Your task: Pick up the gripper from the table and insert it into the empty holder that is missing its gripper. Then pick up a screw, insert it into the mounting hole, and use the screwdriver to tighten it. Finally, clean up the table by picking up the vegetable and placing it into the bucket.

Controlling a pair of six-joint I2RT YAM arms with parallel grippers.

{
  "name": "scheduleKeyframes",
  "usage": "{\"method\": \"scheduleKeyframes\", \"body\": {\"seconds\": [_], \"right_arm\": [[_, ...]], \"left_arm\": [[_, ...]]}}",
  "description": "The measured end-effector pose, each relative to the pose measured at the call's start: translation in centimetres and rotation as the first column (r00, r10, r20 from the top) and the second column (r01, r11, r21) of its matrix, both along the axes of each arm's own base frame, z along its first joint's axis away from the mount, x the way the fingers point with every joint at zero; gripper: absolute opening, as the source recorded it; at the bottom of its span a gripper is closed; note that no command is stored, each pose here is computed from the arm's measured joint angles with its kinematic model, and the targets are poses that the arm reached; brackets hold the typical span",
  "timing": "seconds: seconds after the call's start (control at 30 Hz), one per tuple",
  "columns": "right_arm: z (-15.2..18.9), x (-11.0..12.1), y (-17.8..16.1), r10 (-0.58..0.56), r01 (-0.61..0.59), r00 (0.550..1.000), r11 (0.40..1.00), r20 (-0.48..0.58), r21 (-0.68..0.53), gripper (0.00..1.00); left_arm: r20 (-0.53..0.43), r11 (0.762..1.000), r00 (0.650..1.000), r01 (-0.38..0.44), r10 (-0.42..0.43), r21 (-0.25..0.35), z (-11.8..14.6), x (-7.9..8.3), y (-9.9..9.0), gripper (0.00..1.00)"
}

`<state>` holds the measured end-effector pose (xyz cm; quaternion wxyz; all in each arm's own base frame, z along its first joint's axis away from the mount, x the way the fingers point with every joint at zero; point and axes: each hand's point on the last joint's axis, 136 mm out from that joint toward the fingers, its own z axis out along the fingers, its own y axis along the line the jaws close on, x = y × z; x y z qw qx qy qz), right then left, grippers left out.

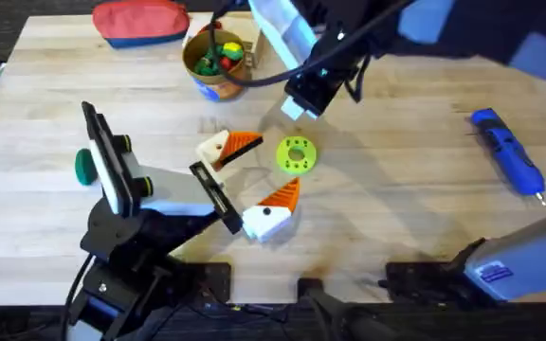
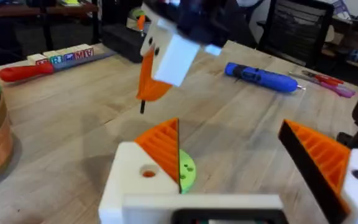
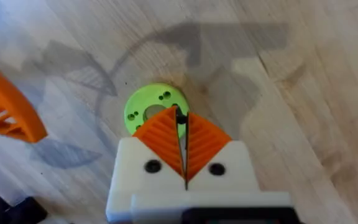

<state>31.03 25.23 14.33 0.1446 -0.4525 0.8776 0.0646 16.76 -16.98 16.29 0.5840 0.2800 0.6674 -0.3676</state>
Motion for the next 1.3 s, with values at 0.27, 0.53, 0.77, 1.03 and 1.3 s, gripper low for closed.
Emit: {"method": "scheduleKeyframes", "body": {"seconds": [0.27, 0.53, 0.77, 1.03, 1.3], "right_arm": [[9.8, -1.2, -0.2, 0.012, -0.031, 0.987, 0.993, 0.162, 0.112, 0.003], [12.9, -6.6, 3.2, 0.150, -0.186, 0.971, 0.965, 0.188, 0.187, 0.003], [12.6, -11.1, 6.7, 0.288, -0.318, 0.943, 0.927, 0.168, 0.198, 0.003], [11.8, -11.9, 7.7, 0.300, -0.322, 0.945, 0.926, 0.134, 0.196, 0.003], [11.2, -12.4, 8.1, 0.301, -0.315, 0.949, 0.926, 0.097, 0.208, 0.003]], "left_arm": [[0.000, 1.000, 1.000, 0.000, 0.000, 0.000, 0.0, 0.0, 0.0, 0.985], [0.017, 0.997, 0.997, 0.081, -0.081, 0.009, 0.0, -1.2, -0.7, 0.985], [0.035, 0.983, 0.983, 0.181, -0.181, 0.023, 0.0, -2.7, -1.5, 0.987], [0.058, 0.972, 0.971, 0.231, -0.233, 0.039, 0.0, -3.5, -1.9, 0.987], [0.053, 0.971, 0.970, 0.237, -0.239, 0.036, -0.1, -3.6, -1.9, 0.986]]}}
